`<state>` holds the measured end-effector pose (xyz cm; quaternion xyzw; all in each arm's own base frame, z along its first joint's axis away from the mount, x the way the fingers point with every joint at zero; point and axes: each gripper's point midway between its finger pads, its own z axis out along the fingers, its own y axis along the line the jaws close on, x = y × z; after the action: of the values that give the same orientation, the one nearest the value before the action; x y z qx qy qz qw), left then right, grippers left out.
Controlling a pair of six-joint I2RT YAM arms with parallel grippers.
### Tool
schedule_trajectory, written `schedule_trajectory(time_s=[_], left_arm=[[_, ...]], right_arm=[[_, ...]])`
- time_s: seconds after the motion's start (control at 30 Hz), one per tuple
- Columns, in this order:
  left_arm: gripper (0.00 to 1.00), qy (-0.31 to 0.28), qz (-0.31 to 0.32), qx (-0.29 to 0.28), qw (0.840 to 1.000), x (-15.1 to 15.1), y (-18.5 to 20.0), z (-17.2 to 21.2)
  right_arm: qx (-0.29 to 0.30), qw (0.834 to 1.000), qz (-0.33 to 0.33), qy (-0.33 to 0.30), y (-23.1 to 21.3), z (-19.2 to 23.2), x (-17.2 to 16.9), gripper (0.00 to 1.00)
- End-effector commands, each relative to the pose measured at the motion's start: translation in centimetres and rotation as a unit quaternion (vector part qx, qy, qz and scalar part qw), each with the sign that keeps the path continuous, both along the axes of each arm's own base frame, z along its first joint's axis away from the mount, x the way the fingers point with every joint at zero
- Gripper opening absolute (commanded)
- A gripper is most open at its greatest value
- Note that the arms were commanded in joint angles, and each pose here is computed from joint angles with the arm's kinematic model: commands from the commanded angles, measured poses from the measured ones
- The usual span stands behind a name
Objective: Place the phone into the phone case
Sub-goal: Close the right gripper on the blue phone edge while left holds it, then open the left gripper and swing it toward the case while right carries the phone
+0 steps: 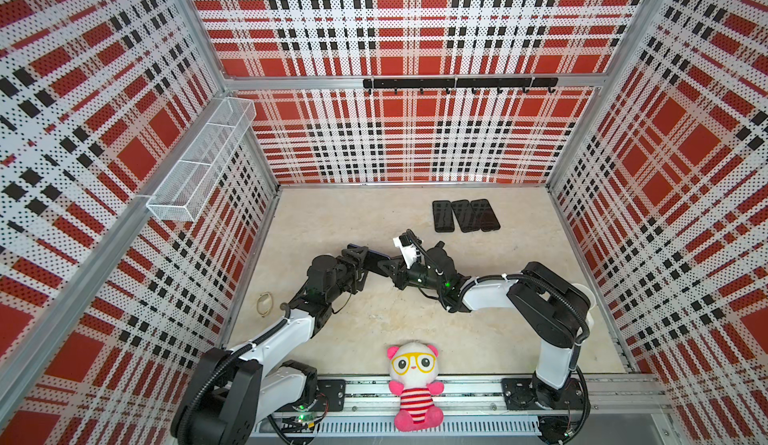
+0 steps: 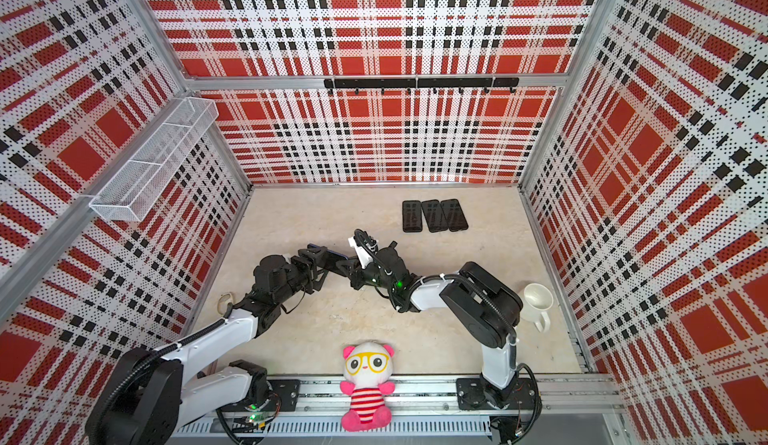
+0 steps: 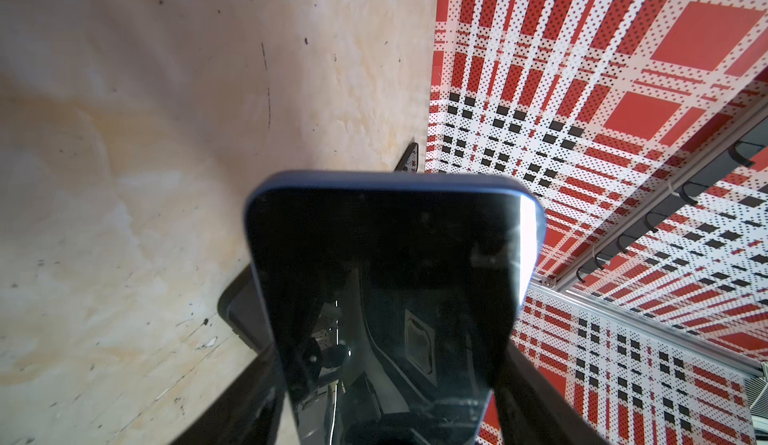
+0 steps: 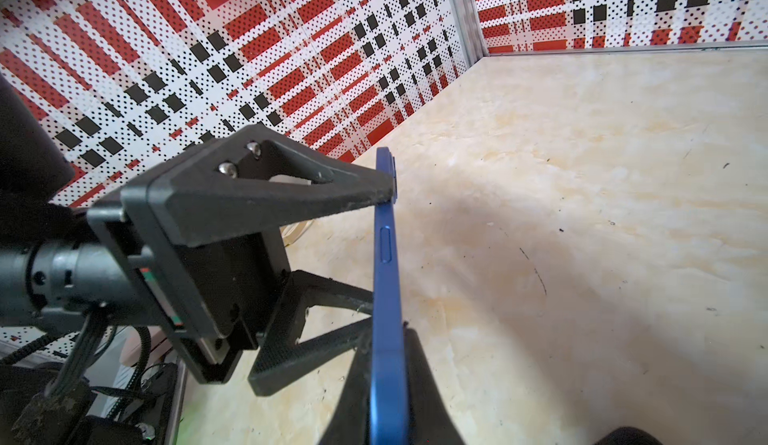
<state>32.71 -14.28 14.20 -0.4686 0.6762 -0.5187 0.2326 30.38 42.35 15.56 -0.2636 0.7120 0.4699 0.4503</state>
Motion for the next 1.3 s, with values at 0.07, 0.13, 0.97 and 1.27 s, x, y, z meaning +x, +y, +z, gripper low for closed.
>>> schedule_trajectory(time_s=[0.07,0.13,0.97,1.27], left_arm=[[0.12,-0.060,-0.012,-0.019,0.998,0.6,-0.8,3.1],[0.47,-0.072,-0.010,-0.005,0.997,0.7,-0.6,3.4],[0.89,-0.153,-0.107,0.465,0.865,7.8,1.7,9.6],[0.85,-0.143,-0.220,0.534,0.804,11.5,-1.1,6.5]], right_arm=[[0.025,1.000,0.010,0.005,0.9,1.4,0.0,0.00],[0.021,1.000,0.008,0.003,0.8,1.5,0.1,0.00],[-0.029,0.993,-0.103,0.049,-13.2,6.6,5.1,0.00],[-0.076,0.981,-0.121,0.132,-20.3,8.3,3.2,0.00]])
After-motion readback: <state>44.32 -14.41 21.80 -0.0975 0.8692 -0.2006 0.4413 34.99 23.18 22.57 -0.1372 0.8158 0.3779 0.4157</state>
